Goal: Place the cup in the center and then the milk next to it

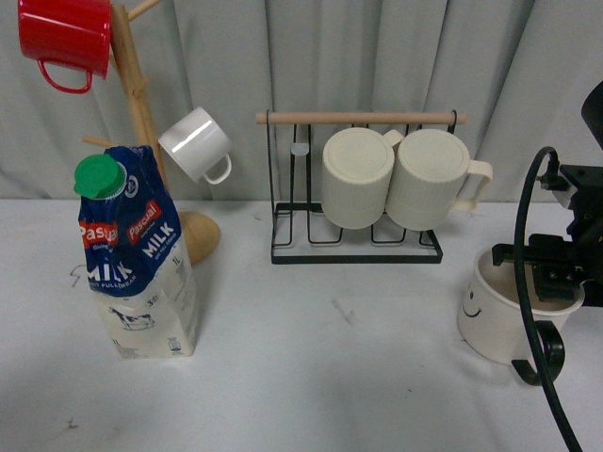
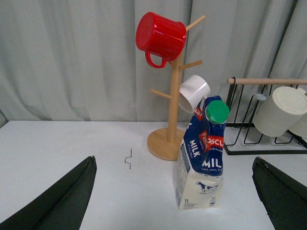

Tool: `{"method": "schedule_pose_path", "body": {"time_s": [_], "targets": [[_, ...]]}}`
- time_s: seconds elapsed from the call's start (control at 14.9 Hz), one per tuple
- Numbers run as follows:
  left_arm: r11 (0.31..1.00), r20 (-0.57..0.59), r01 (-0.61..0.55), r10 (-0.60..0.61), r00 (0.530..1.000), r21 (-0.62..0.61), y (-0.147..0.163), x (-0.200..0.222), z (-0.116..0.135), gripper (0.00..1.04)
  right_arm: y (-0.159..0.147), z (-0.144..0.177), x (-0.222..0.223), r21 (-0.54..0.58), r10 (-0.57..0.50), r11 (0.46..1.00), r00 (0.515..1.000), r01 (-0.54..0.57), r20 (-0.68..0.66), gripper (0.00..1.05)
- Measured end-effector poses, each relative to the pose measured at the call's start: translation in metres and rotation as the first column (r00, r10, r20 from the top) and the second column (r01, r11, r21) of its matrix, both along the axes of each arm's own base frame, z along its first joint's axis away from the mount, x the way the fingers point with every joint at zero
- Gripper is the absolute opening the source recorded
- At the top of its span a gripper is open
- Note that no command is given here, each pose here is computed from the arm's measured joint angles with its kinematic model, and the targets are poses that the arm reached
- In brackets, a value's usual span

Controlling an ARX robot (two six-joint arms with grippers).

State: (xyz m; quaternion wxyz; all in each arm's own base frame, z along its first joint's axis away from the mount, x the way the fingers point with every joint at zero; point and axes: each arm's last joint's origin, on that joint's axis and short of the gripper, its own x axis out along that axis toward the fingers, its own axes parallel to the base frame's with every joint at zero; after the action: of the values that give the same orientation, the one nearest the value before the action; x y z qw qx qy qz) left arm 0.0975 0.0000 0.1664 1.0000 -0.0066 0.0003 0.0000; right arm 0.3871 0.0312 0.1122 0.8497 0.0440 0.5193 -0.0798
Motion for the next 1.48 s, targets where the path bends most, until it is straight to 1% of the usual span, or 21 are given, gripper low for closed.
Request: {"method": "schedule_pose_path", "body": {"time_s": [0.07,0.13,0.34,0.47,0.61,0.81,1.48], "targets": [[1.000,0.000,0.000,0.000,1.000,0.000,0.000,0.000,0.000,0.98,-0.001,0.000,0.000,0.002,-0.001,1.000,1.000,0.001,0.005,0.15],[1.000,0.000,0.000,0.000,1.000,0.000,0.000,0.000,0.000,0.98,-0.004,0.002,0.000,0.025,-0.008,1.000,1.000,0.008,0.012,0.03],[1.000,0.000,0.000,0.000,1.000,0.000,0.000,0.000,0.000,0.98,-0.001,0.008,-0.016,0.044,0.012,0.999,1.000,-0.013,0.005,0.03],[1.000,0.000,0.000,0.000,1.000,0.000,0.000,0.000,0.000,0.98,0.024,0.026,-0.025,0.093,0.066,0.993,0.996,-0.072,0.056,0.03],[1.000,0.000,0.000,0.000,1.000,0.000,0.000,0.000,0.000,0.98,0.044,0.033,-0.029,0.124,0.075,0.989,0.994,-0.085,0.080,0.03],[1.000,0.000,0.000,0.000,1.000,0.000,0.000,0.000,0.000,0.98,0.072,0.034,-0.035,0.167,0.024,0.985,0.997,-0.035,0.068,0.03],[1.000,0.000,0.000,0.000,1.000,0.000,0.000,0.000,0.000,0.98,0.086,0.034,-0.028,0.195,0.001,0.981,0.998,-0.014,0.070,0.03]]}}
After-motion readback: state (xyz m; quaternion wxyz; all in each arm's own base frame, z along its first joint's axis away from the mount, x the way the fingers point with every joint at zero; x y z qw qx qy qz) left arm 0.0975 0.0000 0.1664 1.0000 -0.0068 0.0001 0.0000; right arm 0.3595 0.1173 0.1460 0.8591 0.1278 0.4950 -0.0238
